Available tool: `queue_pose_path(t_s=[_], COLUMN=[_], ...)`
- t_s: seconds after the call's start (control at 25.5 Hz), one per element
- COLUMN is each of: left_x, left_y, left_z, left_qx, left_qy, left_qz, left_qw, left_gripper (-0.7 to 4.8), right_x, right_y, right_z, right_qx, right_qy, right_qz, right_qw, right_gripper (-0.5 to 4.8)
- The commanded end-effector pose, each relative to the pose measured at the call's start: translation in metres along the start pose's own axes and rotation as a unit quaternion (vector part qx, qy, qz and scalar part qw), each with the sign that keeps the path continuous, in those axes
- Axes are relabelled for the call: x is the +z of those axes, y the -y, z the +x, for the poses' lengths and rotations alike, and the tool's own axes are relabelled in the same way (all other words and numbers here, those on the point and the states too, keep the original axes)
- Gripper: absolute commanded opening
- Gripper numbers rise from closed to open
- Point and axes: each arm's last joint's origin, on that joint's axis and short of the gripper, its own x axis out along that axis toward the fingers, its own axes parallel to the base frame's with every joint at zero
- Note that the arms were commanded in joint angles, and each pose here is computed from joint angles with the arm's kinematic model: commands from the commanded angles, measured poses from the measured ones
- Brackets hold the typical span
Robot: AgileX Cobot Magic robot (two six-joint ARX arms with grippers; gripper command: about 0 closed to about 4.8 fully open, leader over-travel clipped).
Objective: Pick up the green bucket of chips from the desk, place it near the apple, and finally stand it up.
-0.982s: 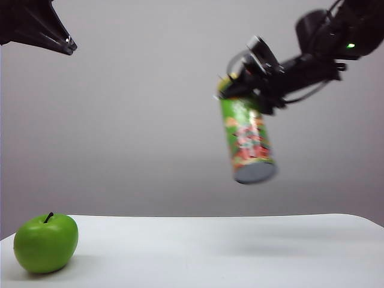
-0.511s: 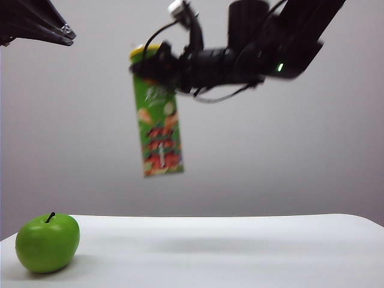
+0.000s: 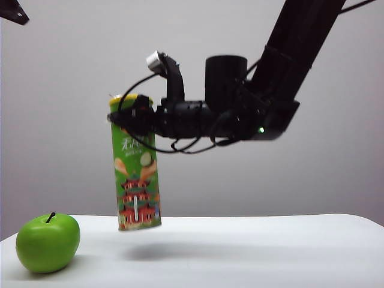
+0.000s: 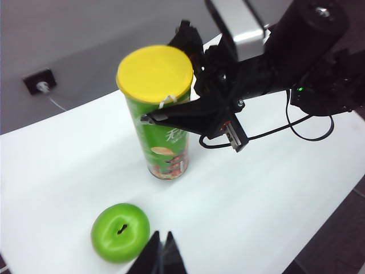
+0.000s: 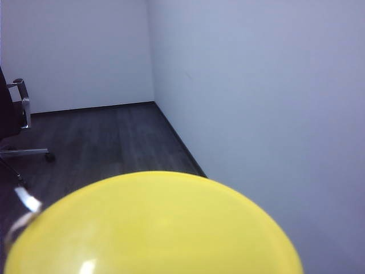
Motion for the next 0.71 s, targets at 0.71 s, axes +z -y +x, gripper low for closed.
queue_pose_path(t_s=[0.71], left_x=[-0.049], left_y=[0.050], left_z=[-0.034], left_qx=[0.136], left_qy=[0.094], left_qz=[0.045], left_qw=[0.985], left_gripper=[-0.06], right_x=[-0.042], right_y=[-0.061], right_z=[0.001], right_qx=[-0.029], right_qy=[0.058], right_qz=[-0.041], right_qw=[0.997], right_gripper=[2.05])
